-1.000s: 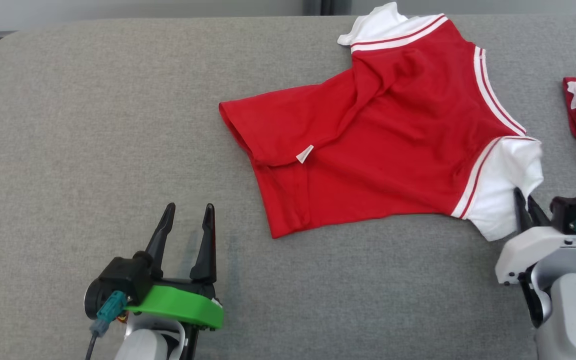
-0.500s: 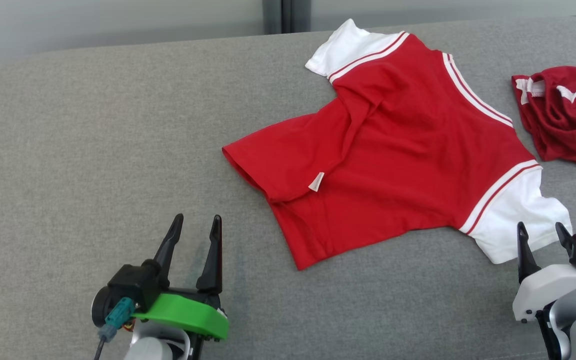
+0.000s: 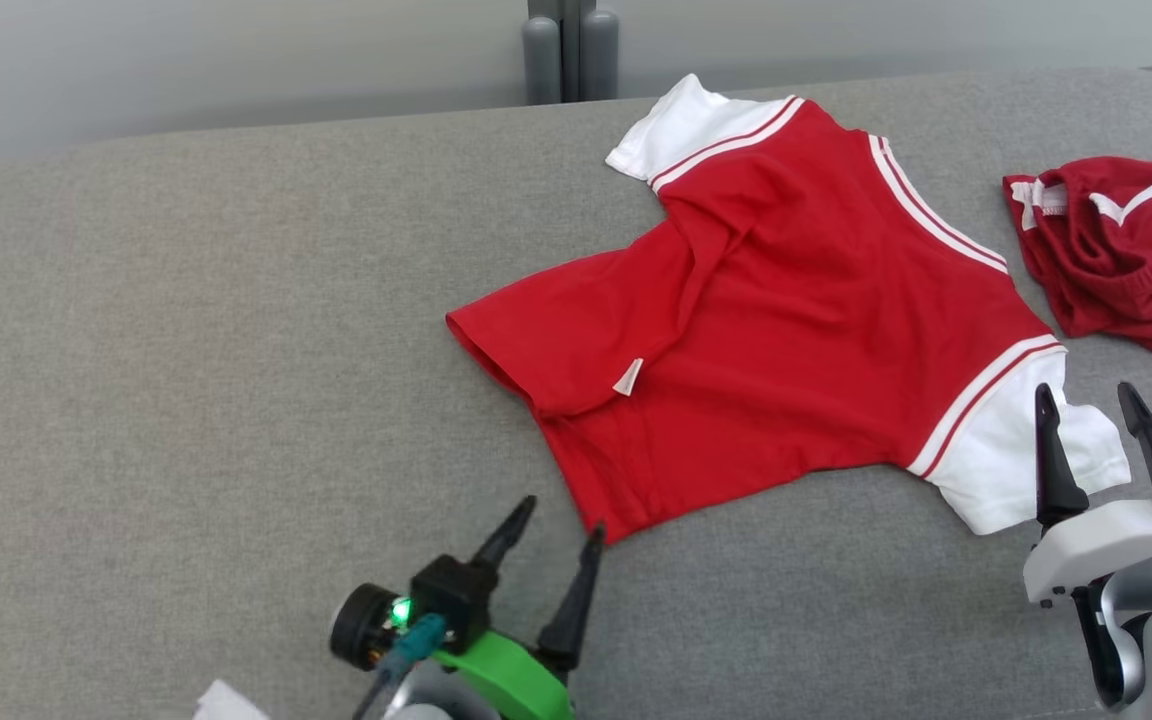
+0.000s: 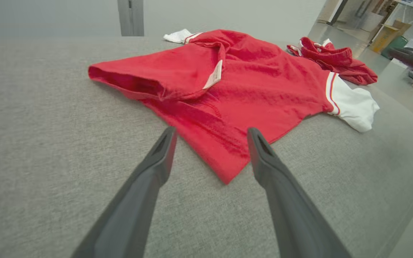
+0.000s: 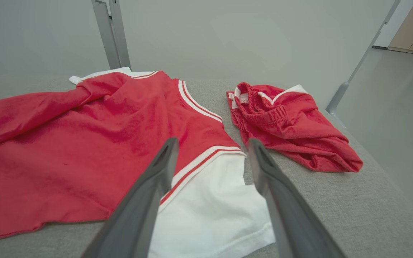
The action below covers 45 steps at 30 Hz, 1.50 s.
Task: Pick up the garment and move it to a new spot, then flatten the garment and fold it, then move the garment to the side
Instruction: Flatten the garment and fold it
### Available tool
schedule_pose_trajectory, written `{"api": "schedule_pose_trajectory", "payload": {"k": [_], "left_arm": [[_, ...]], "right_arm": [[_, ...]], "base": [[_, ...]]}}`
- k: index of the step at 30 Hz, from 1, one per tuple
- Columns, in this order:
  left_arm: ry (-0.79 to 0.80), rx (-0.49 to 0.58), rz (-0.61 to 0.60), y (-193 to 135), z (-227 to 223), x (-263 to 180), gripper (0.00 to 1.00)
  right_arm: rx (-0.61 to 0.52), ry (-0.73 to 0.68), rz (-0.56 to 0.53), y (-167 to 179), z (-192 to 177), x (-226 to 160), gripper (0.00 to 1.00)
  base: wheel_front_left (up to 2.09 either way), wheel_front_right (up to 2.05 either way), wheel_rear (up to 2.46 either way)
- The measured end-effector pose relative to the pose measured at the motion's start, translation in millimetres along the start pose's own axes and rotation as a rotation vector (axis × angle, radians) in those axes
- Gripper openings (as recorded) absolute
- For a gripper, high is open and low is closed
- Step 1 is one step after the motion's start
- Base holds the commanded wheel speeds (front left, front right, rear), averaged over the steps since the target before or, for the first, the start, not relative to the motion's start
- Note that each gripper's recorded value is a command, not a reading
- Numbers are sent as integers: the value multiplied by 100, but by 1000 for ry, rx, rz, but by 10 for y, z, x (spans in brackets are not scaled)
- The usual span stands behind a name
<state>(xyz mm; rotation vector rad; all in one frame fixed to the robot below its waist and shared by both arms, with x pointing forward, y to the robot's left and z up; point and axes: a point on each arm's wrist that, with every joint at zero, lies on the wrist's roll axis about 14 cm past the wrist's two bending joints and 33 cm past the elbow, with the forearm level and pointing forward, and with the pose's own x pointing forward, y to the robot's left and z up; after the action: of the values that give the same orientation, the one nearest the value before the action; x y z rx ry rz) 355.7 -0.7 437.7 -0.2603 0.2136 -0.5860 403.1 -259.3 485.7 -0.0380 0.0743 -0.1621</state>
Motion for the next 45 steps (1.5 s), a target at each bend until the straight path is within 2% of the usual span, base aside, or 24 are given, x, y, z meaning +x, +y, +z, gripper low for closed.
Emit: {"api": "schedule_pose_trajectory", "payload": {"k": [3, 7, 15, 20, 21, 22, 25, 26, 27, 31, 35, 41, 42, 45], "left_arm": [[81, 41, -95, -222, -178, 91, 100], [163, 88, -164, -308, -356, 217, 100], [237, 141, -188, -231, -550, 428, 100], [239, 129, -169, -194, -583, 489, 100], [235, 129, -160, -177, -566, 502, 90], [233, 128, -158, -170, -557, 508, 69], [234, 118, -138, -136, -555, 500, 31], [234, 119, -130, -123, -554, 499, 9], [233, 122, -130, -120, -549, 500, 0], [189, 109, -107, -99, -415, 551, 0], [56, 68, -47, -9, -6, 653, 0], [-128, -33, 168, 483, 445, 345, 0], [-135, -60, 242, 660, 413, 169, 0], [-124, -107, 358, 930, 300, -110, 0]], "right_arm": [[5, -8, 11, 39, 33, 34, 100], [6, -16, 12, 42, 67, 64, 100], [0, 0, -56, -203, 0, 30, 100], [-2, 9, -88, -312, -48, 14, 100], [-1, 6, -89, -315, -43, 22, 100], [0, 3, -88, -309, -37, 31, 100], [11, 3, -76, -263, -48, 52, 100], [11, 2, -72, -248, -46, 61, 100], [12, -2, -69, -237, -40, 67, 100], [14, -6, -63, -210, -30, 89, 100], [16, -12, -65, -211, -17, 112, 100], [24, -11, -44, -119, -31, 160, 100], [27, -11, -27, -51, -33, 185, 100], [33, -14, 7, 81, -23, 227, 100]], "base": [[0, 0, 0], [0, 0, 0], [0, 0, 0], [0, 0, 0], [0, 0, 0], [0, 0, 0], [0, 0, 0], [0, 0, 0], [0, 0, 0], [0, 0, 0], [0, 0, 0], [0, 0, 0], [0, 0, 0], [0, 0, 0]]}}
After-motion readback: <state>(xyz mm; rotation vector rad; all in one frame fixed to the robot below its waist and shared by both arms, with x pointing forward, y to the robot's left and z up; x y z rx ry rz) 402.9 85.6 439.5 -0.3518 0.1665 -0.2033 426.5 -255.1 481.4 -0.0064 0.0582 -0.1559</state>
